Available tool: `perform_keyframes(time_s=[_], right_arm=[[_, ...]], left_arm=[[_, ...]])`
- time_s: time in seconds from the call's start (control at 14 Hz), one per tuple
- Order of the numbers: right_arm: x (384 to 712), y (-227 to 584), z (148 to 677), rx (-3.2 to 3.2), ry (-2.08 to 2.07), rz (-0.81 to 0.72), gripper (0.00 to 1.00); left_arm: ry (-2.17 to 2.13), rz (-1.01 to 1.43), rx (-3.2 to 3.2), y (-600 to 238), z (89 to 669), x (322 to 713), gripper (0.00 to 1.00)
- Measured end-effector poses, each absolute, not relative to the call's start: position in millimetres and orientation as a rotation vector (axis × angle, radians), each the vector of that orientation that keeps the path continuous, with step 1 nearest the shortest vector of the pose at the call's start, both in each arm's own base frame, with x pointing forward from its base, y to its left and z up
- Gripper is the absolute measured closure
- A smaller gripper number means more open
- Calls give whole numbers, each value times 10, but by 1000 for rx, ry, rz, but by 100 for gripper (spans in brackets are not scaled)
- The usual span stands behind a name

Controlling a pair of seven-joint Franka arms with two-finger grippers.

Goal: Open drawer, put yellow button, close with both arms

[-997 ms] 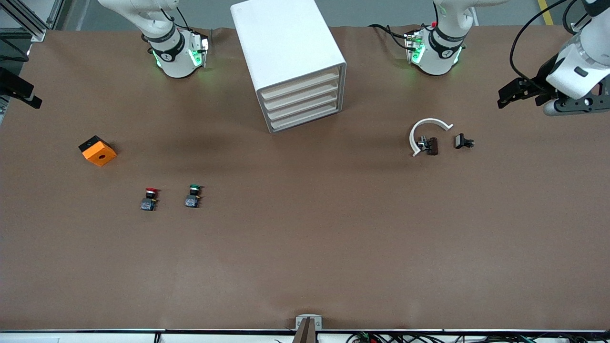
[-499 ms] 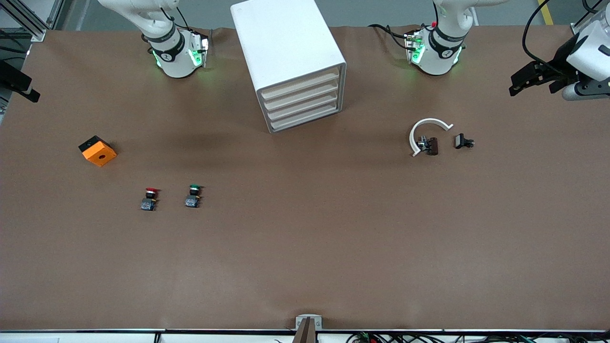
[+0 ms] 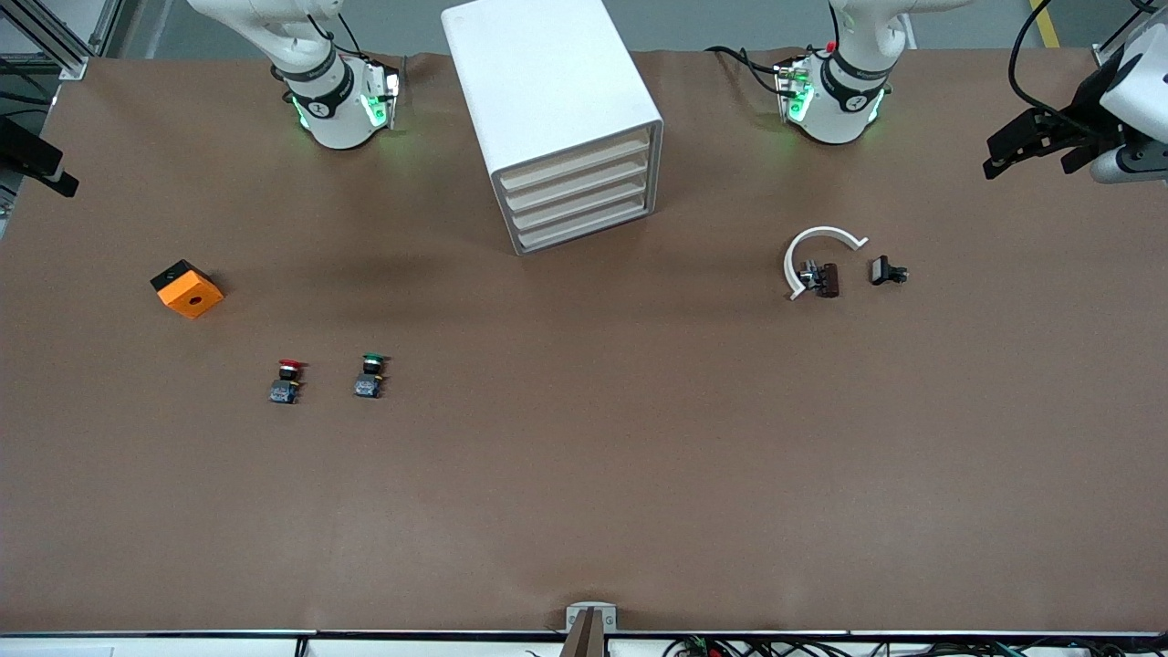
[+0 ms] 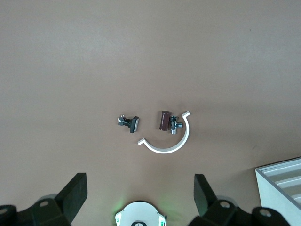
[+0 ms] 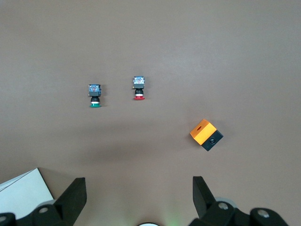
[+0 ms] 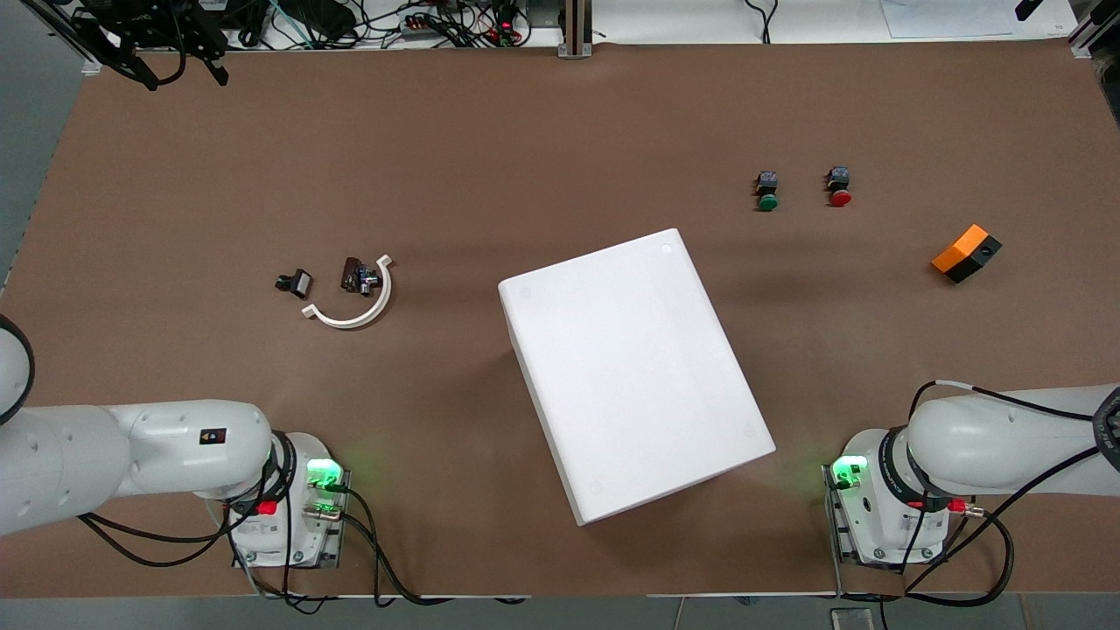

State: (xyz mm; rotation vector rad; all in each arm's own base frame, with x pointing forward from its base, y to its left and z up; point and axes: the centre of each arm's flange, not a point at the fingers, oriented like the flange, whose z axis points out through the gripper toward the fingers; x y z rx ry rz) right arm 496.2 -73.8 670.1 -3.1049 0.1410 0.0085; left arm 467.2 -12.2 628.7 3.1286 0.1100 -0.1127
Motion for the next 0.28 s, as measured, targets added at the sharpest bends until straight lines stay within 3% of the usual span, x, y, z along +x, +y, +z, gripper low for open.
perform_keyframes(time_s=[0.28], right_arm=[[4949, -738, 6688, -3104, 142, 10, 0]], left_arm=[[103, -113, 3130, -146, 6319, 4665, 0]])
